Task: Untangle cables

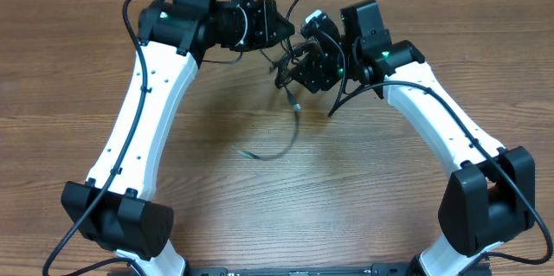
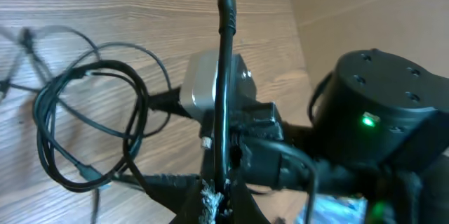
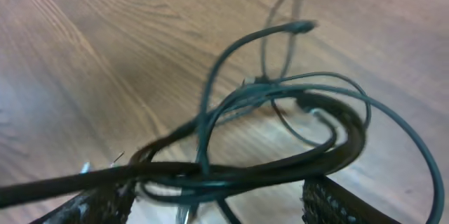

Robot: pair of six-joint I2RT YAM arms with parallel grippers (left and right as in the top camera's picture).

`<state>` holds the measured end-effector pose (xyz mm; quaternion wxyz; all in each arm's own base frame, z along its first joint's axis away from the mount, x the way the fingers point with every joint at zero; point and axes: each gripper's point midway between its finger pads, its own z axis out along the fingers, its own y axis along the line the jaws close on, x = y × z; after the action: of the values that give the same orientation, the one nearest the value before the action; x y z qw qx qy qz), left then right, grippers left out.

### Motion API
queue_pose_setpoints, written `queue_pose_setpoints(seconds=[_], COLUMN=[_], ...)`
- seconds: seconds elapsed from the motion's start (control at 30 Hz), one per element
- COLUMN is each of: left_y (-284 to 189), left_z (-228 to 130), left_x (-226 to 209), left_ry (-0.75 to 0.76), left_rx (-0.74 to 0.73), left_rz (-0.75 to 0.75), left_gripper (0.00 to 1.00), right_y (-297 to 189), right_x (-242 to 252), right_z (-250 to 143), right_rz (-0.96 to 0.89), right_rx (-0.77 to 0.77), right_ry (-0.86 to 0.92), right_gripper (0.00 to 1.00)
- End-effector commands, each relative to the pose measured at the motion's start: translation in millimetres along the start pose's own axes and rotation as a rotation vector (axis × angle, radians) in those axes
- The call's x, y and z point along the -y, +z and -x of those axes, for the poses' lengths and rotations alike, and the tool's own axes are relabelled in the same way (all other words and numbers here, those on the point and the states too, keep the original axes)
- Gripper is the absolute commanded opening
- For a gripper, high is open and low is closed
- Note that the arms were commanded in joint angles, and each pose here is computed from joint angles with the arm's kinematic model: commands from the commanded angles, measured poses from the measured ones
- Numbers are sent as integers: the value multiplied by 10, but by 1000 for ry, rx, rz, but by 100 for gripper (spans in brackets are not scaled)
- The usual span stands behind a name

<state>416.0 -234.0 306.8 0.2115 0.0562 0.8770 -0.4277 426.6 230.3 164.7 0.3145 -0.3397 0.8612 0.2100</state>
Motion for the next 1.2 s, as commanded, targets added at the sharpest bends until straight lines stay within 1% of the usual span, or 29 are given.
queue_pose_setpoints(seconds=[0.0, 0.07, 0.13, 0.17, 0.2, 0.27, 0.33, 0.4, 0.43, 0.47, 0.5, 0.53, 0.57, 0.67, 0.77, 0.83, 0.93, 1.03, 1.1, 1.17], left_y=[-156, -185, -192, -195, -200, -183, -129, 61, 161, 233, 334, 451, 491, 606, 613, 601, 590, 712, 866, 972], left_z=[62, 88, 128, 174, 199, 217, 176, 59, -5, -51, -105, -165, -183, -258, -370, -454, -780, -1013, -1181, -1283], left_x=[161, 105, -10, -133, -206, -370, -481, -638, -739, -817, -915, -1022, -1069, -1224, -1274, -1266, -1215, -1146, -1140, -1223], left_ry=[-4, -7, -17, -23, -26, -31, -31, 42, 62, 69, 87, 115, 116, 182, 239, 269, 312, 383, 462, 510], left_rx=[-4, 8, 32, 61, 78, 103, 98, 43, 11, -13, -46, -91, -104, -170, -236, -278, -417, -495, -538, -563], left_rz=[-105, -86, -27, 41, 84, 189, 265, 362, 409, 440, 469, 481, 485, 495, 499, 493, 462, 429, 411, 451], left_gripper=[4, 4, 4, 4, 4, 4, 4, 4, 5, 11, 23, 37, 45, 59, 64, 64, 61, 56, 58, 61], right_y=[59, 104, 82, 65, 59, 35, 20, -37, -74, -133, -181, -273, -324, -442, -492, -510, -540, -567, -597, -629], right_x=[66, 79, 96, 59, 39, -1, 35, 124, 172, 228, 270, 350, 389, 469, 505, 523, 578, 637, 692, 739], right_z=[-4, -53, -46, -36, -36, -67, -115, -214, -259, -306, -336, -391, -418, -513, -583, -615, -661, -692, -713, -746], right_rz=[-21, -18, -11, 28, 46, 87, 78, 59, 51, 39, 31, 15, 7, -11, -21, -24, -40, -56, -64, -71], right_rx=[1, -14, -7, -4, -5, -23, -39, -65, -75, -83, -87, -91, -93, -109, -126, -133, -138, -136, -131, -131], right_ry=[-57, 74, 265, 421, 458, 566, 640, 732, 755, 777, 793, 823, 838, 870, 896, 894, 898, 909, 922, 938], right_gripper=[75, 74, 74, 74, 73, 68, 67, 67, 67, 68, 70, 71, 72, 73, 75, 76, 77, 78, 78, 78])
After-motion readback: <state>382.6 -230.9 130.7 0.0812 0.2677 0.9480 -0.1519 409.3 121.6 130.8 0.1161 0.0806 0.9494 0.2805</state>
